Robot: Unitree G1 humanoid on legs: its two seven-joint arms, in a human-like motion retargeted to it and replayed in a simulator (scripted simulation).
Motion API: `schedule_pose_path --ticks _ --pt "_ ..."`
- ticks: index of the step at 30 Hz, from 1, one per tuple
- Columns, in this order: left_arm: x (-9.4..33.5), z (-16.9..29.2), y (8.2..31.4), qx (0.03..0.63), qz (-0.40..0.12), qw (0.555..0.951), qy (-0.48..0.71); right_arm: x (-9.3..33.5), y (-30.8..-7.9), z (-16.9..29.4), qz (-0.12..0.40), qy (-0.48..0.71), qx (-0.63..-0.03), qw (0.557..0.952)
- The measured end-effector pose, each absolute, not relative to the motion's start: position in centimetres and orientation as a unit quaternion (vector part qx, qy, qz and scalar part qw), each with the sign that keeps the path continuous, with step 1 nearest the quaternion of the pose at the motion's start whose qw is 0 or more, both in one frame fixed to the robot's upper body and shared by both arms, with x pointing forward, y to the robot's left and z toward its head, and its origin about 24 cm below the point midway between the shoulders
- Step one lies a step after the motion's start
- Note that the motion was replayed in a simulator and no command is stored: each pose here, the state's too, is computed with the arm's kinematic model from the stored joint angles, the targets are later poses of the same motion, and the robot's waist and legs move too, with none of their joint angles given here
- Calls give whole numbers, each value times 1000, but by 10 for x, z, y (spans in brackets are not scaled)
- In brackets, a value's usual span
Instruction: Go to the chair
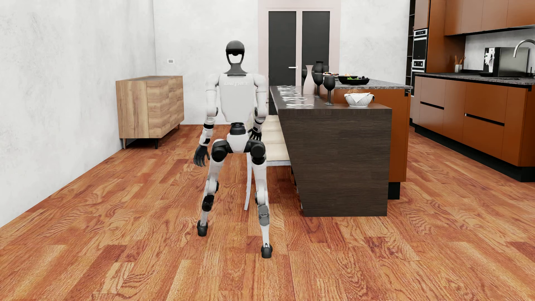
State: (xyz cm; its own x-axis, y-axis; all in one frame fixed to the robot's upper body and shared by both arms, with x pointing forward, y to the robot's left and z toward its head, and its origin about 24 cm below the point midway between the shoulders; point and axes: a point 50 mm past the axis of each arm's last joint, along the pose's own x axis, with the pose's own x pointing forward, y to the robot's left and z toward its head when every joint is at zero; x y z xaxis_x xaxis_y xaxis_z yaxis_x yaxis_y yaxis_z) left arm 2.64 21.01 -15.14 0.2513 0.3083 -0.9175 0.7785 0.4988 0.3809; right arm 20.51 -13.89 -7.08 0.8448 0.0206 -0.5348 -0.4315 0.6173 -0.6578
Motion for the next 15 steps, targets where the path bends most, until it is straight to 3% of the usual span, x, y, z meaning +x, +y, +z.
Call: schedule_pose_path --ticks 2,4,5,7,8,9,10,11,12,13,14,15 --pt "34 -150 219 483 -175 635 577 194 -134 -80 157 263 -414 857" --pt "52 -148 230 506 -168 626 570 174 -154 -95 156 312 -429 833" --pt "68 -146 235 519 -158 621 565 156 -179 -106 104 364 -423 823" --pt "119 -132 247 555 -117 620 543 90 -218 -131 -85 517 -347 778" --pt "150 -117 255 578 -93 631 508 54 -223 -142 -153 596 -289 733" --pt "179 -97 264 593 -48 656 464 26 -221 -151 -170 653 -249 695" --pt "205 -75 270 598 -8 690 408 4 -216 -158 -102 696 -249 666" --pt "226 -53 275 589 26 725 355 -8 -211 -162 8 704 -280 653" --pt "245 -31 277 587 37 751 299 -16 -207 -164 124 688 -316 641" --pt "261 -9 280 603 36 757 251 -22 -203 -164 202 673 -336 627" --pt "275 12 281 634 29 744 210 -26 -199 -162 232 663 -337 627" --pt "286 30 281 664 26 725 180 -29 -196 -161 217 665 -318 640"
